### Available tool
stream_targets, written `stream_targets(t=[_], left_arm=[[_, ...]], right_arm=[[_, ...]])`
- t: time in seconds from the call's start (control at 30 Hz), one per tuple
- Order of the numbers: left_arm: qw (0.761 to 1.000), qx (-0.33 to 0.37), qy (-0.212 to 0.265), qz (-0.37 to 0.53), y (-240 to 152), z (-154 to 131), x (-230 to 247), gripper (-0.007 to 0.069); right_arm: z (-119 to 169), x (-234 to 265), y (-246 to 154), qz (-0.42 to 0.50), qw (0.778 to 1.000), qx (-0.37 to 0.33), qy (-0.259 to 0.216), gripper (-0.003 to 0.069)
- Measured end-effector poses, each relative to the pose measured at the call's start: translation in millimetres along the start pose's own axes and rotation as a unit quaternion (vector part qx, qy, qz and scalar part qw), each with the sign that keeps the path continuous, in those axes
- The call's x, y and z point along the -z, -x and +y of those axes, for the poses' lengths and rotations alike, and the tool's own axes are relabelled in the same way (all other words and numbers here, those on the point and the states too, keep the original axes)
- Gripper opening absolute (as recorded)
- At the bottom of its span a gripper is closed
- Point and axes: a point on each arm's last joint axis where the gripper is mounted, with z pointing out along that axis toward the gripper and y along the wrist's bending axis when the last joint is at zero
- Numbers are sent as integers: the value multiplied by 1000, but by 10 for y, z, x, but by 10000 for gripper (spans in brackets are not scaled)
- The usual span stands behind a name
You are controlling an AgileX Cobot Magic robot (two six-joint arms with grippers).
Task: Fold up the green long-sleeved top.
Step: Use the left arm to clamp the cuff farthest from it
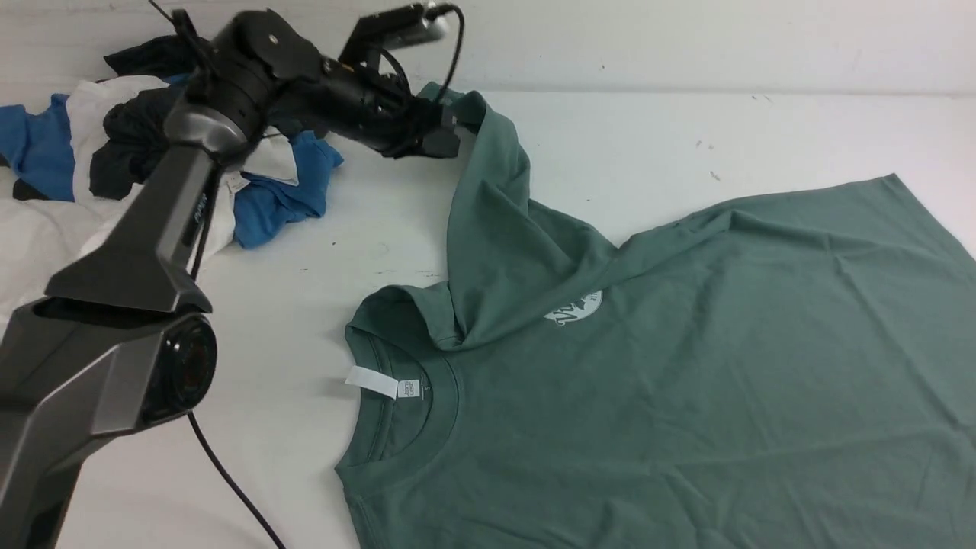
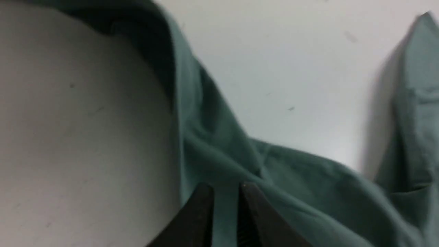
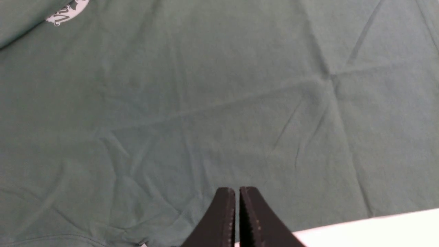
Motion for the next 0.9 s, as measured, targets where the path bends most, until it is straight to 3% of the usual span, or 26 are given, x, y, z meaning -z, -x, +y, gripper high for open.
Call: stream_targets(t=[0.2,0.33,0.6,0.9], left_arm=[[998,-11,32,-47,-42,-4,-282,328],[996,-12,46,-78,-32,56,-335,399],[991,9,54,-118,-186,237,-594,417],[983,11,49,-176,-205,219,-742,417]], right_arm=[[3,0,0,0,1000,6,1,13],[7,0,0,0,1000,6,4,13],[11,0,0,0,1000,5,6,13],[12,0,0,0,1000,5,7,13]])
